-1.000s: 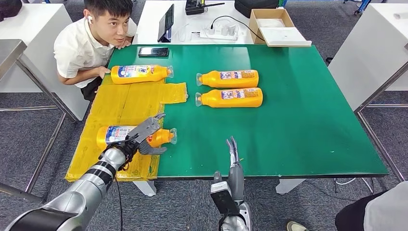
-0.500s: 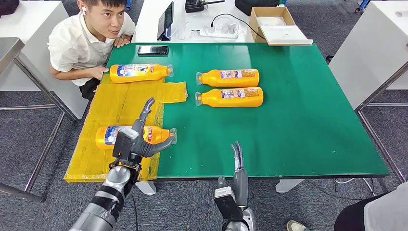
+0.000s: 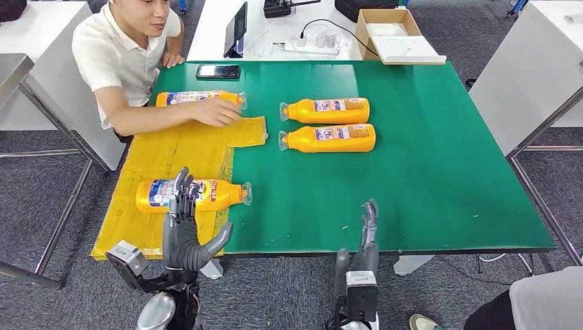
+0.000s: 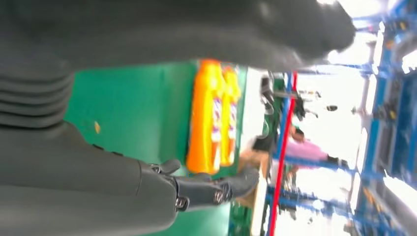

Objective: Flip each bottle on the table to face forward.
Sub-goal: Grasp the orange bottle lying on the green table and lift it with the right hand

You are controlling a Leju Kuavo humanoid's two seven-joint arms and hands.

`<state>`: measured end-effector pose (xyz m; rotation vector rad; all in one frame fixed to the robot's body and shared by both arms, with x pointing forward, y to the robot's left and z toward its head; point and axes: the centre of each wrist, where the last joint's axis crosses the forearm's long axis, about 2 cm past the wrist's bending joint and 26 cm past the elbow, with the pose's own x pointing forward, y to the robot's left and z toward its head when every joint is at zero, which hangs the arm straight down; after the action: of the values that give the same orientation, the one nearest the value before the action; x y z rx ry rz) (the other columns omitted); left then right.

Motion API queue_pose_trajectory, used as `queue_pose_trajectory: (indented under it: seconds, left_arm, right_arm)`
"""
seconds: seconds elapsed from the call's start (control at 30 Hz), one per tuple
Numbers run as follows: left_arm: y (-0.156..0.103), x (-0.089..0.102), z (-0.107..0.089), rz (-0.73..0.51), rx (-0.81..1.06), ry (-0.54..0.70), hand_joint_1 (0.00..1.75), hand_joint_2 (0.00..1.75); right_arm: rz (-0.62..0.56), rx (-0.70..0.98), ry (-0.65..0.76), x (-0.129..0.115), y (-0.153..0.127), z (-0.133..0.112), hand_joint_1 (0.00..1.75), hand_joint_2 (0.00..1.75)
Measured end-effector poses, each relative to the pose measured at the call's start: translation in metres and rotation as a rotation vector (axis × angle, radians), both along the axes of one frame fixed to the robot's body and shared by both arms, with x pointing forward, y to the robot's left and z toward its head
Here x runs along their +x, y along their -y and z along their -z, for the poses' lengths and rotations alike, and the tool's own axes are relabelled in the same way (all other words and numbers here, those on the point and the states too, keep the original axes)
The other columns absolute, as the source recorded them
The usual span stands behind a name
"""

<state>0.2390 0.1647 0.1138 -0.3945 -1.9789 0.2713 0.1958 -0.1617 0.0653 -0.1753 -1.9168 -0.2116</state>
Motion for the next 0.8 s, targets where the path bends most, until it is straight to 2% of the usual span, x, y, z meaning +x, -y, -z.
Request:
queue_pose_trajectory:
  seconds: [0.03, 0.17, 0.27, 0.4, 0.63, 0.8]
  left_arm:
    - [0.0, -0.003, 0.0, 0.004, -0.012, 0.0, 0.0, 1.75]
    - [0.003, -0.007, -0.004, 0.019, -0.045, 0.008, 0.0, 1.75]
    - [0.004, -0.009, -0.006, 0.016, -0.05, 0.006, 0.0, 1.75]
    - [0.004, -0.016, -0.002, -0.011, -0.054, -0.014, 0.0, 1.75]
    - [0.006, -0.026, 0.004, 0.001, -0.074, 0.0, 0.0, 1.75]
    - [0.011, -0.029, 0.004, -0.036, 0.023, 0.025, 0.0, 1.75]
  right_arm:
    - [0.014, 0.004, 0.01, 0.001, 0.002, -0.003, 0.0, 1.75]
    - [0.048, 0.016, 0.041, 0.005, 0.006, -0.011, 0.0, 0.0]
    - [0.068, 0.038, 0.038, 0.006, 0.006, -0.013, 0.0, 0.0]
    - [0.124, 0.06, 0.003, 0.008, 0.005, -0.009, 0.0, 1.75]
    - [0.082, 0.064, -0.04, 0.013, 0.01, -0.001, 0.0, 1.75]
    - [0.083, -0.069, -0.011, 0.014, 0.018, 0.003, 0.0, 1.75]
